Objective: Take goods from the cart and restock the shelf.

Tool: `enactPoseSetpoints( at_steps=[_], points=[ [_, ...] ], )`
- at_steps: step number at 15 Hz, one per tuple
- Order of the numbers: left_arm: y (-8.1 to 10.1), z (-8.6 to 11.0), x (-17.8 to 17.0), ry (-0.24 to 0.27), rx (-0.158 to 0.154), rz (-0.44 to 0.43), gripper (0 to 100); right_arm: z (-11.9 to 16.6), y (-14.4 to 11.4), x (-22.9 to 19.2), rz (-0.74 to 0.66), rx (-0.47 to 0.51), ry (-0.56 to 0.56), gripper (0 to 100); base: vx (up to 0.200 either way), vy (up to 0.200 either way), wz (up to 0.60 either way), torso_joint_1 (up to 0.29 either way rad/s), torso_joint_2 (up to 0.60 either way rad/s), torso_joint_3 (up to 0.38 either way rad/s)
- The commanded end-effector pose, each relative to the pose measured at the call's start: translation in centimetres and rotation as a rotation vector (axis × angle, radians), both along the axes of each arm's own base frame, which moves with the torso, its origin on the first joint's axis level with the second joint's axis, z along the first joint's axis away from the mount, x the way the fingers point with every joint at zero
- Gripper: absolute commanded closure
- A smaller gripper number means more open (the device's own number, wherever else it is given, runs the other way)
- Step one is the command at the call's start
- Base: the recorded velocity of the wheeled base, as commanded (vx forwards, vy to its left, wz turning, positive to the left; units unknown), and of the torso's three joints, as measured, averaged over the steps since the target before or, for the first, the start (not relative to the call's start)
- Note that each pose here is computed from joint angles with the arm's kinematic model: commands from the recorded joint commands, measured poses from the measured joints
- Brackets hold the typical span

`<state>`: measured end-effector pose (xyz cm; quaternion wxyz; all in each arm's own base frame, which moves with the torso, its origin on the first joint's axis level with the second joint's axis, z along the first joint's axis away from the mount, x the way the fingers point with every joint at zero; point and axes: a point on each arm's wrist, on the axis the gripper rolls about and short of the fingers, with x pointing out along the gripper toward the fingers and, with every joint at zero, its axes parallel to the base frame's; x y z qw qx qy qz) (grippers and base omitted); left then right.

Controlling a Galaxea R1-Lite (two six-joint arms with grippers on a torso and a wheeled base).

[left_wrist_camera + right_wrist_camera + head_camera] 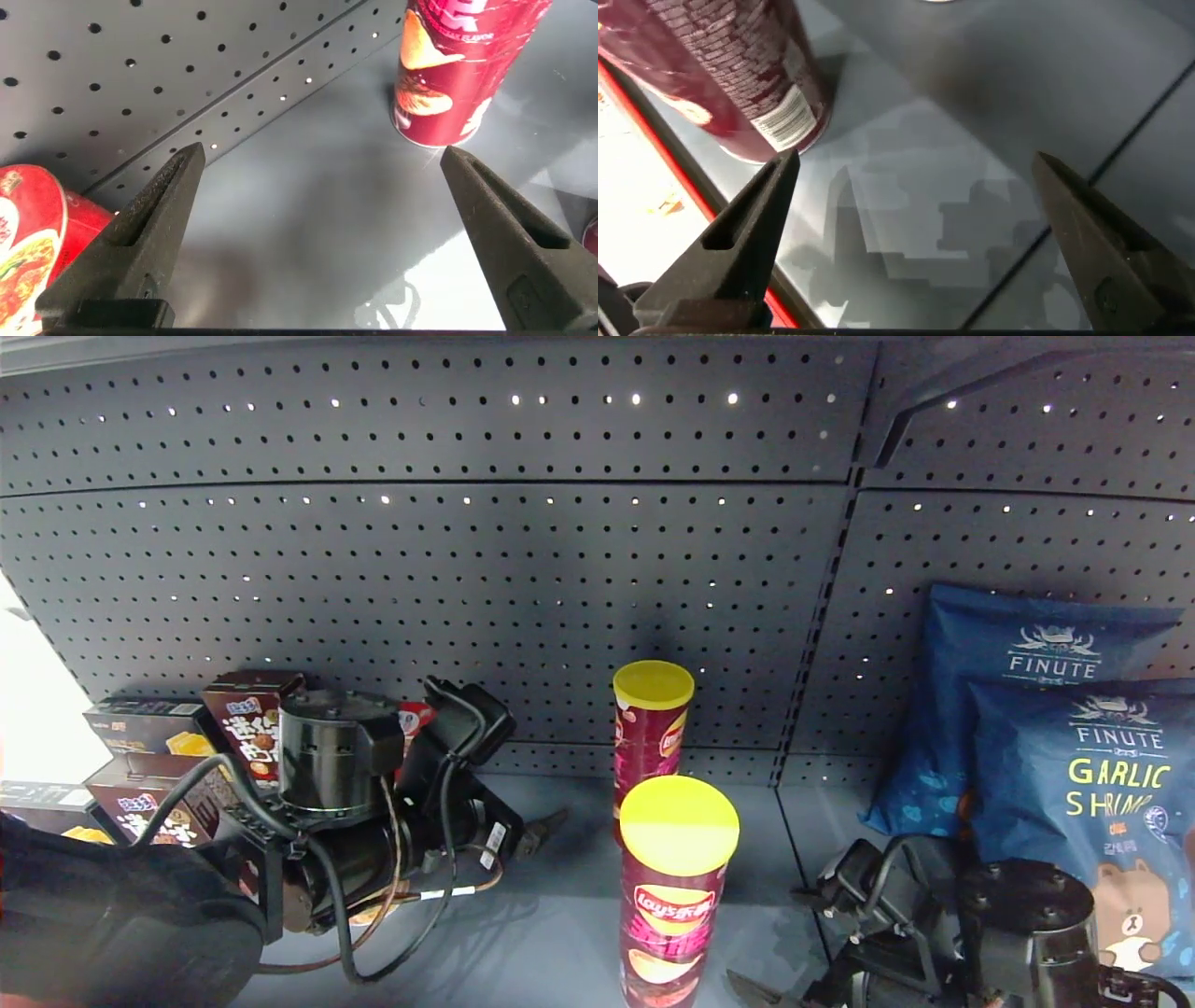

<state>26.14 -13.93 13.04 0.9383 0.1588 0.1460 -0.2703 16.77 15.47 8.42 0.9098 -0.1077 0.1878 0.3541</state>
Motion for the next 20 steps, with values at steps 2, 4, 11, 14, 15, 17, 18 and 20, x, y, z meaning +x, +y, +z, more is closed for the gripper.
enactPoseSetpoints(
  at_steps=[2, 4, 11, 14, 15, 17, 18, 20],
  points=[
    [0.0, 0.0, 0.0, -0.001, -0.002, 0.001, 0, -0.3, 0.6, -0.2, 0.026, -0.010, 0.010, 0, 0.000, 0.000, 0.00, 0.000, 0.00, 0.000],
    [0.0, 0.0, -0.1, 0.005, 0.000, 0.002, 0, -0.6, 1.0, -0.2, 0.037, -0.016, 0.016, 0, 0.000, 0.000, 0.00, 0.000, 0.00, 0.000],
    [0.1, -0.1, -0.1, 0.010, 0.000, 0.006, 0, -1.0, 2.5, 0.9, 0.049, -0.013, 0.012, 0, 0.000, 0.000, 0.00, 0.000, 0.00, 0.000],
    [0.4, -0.1, 0.1, 0.011, 0.002, 0.013, 0, -1.0, 2.9, 1.3, 0.046, -0.009, 0.008, 0, 0.000, 0.000, 0.00, 0.000, 0.00, 0.000],
    [0.4, -0.1, 0.1, 0.011, 0.002, 0.014, 0, -1.0, 2.9, 1.3, 0.039, -0.011, 0.006, 0, 0.000, 0.000, 0.00, 0.000, 0.00, 0.000],
    [0.5, -0.3, 0.0, 0.017, 0.005, 0.014, 0, -0.8, 2.7, 1.3, 0.025, -0.011, -0.003, 0, 0.000, 0.000, 0.00, 0.000, 0.00, 0.000],
    [0.5, -0.6, -0.3, 0.026, 0.012, 0.010, 0, -0.8, 2.5, 1.2, 0.020, -0.012, -0.001, 0, 0.000, 0.000, 0.00, 0.000, 0.00, 0.000],
    [0.7, -0.6, -0.8, 0.031, 0.017, 0.003, 0, -0.4, 2.0, 1.1, 0.005, -0.005, -0.009, 0, 0.000, 0.000, 0.00, 0.000, 0.00, 0.000]
  ],
)
